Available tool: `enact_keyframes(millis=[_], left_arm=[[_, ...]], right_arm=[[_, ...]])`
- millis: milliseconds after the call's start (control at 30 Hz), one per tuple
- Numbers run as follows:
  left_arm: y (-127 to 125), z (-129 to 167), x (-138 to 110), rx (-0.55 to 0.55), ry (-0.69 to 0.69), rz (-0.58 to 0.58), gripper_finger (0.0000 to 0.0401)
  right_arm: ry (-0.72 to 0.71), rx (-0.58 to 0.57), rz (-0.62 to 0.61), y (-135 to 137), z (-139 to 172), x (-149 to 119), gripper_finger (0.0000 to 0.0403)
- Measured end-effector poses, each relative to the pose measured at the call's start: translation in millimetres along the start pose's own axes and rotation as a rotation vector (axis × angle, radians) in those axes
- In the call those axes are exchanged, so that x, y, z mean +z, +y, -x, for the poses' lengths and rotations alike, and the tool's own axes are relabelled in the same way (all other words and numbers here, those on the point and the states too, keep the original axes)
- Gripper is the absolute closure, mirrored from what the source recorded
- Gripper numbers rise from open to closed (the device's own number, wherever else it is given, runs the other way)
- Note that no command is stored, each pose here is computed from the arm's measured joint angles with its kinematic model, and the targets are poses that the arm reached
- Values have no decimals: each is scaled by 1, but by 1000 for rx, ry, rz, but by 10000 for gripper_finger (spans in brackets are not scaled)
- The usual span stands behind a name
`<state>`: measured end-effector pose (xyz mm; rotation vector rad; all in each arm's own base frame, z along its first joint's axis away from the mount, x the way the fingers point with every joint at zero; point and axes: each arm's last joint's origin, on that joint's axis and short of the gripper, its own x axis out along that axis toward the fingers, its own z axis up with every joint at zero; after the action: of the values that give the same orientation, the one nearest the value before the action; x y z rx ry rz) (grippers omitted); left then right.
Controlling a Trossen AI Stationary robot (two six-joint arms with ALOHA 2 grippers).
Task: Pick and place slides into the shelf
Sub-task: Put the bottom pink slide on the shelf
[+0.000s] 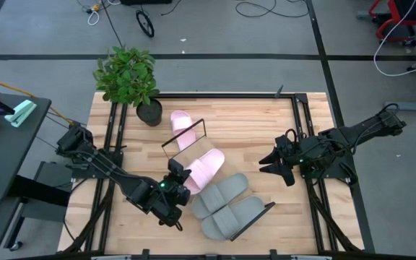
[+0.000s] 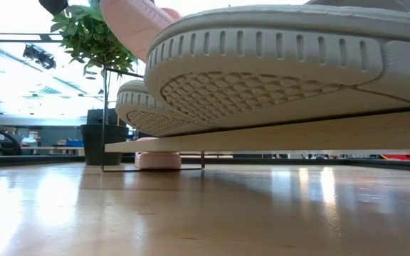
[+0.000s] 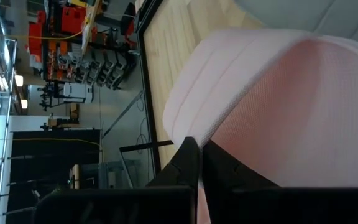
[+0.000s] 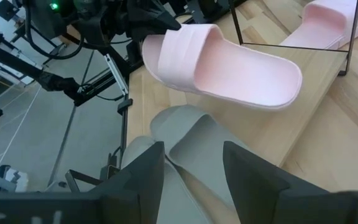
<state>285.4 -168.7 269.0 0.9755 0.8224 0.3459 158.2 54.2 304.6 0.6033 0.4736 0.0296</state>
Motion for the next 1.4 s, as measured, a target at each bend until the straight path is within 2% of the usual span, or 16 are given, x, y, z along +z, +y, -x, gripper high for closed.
enact_keyframes(millis=[333, 633, 833, 1100, 1400], left_arm=[[-9, -7, -7, 29, 19, 63, 393], [-12, -2, -8, 21, 13, 34, 393], [-30, -7, -20, 18, 22, -9, 393], [-46, -13, -21, 55, -45, 73, 393], [-74, -20, -39, 59, -88, 67, 393]], right_arm=[[0, 1, -11, 0, 0, 0, 234], [1, 1, -11, 0, 0, 0, 234], [0, 1, -12, 0, 0, 0, 234], [5, -4, -16, 0, 0, 0, 234], [30, -31, -90, -3, -1, -3, 245]])
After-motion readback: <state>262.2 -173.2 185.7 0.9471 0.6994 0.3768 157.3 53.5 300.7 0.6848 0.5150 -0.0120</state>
